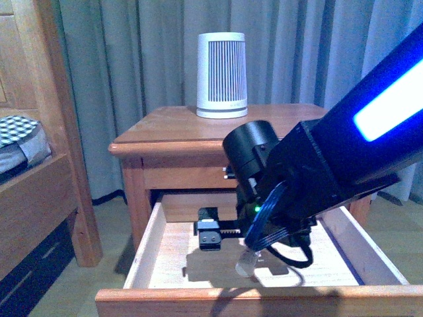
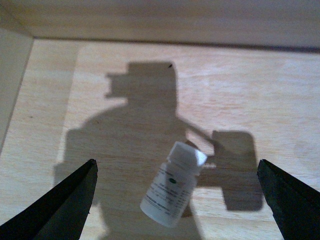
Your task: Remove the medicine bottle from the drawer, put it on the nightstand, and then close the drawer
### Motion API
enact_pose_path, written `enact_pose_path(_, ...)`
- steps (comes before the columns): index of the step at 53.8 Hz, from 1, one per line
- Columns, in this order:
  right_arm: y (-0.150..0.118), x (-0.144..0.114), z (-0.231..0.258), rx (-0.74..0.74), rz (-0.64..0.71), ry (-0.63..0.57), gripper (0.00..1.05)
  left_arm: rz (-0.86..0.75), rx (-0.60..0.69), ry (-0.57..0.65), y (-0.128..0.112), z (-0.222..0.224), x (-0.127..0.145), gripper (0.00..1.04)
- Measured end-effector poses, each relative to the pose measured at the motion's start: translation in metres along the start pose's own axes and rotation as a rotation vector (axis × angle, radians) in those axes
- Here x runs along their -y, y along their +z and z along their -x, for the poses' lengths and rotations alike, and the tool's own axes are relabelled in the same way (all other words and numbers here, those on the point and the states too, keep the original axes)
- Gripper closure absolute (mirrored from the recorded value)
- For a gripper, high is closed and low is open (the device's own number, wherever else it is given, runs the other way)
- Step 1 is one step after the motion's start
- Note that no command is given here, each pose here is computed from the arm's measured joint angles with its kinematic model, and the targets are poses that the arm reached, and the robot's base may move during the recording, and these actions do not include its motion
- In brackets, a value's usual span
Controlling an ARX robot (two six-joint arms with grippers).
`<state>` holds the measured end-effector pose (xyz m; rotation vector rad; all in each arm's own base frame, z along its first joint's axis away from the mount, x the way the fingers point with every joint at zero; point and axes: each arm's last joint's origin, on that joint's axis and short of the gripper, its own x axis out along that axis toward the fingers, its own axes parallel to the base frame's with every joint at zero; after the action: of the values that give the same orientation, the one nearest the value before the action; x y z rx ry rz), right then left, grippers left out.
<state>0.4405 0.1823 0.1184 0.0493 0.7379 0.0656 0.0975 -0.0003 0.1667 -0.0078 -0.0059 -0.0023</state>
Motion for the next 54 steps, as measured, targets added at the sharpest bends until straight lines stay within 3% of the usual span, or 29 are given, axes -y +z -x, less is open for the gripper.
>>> enact_pose_path(3,-0.005,-0.007,-0.011,-0.017,0.005,-0.003,0.07,-0.001,0.0,0.0,0.0,0.0,0.0,0.05)
enact_pose_path(20,-0.019,-0.026,-0.039,-0.06,-0.015,-0.044,0.07,-0.002,0.0,0.0,0.0,0.0,0.0,0.07)
enact_pose_path(45,-0.029,-0.006,-0.029,-0.049,-0.075,-0.06,0.72,-0.001,0.0,0.0,0.0,0.0,0.0,0.07)
enact_pose_path(54,-0.027,0.007,-0.01,-0.016,-0.079,-0.016,0.74,-0.001,0.0,0.0,0.0,0.0,0.0,0.07)
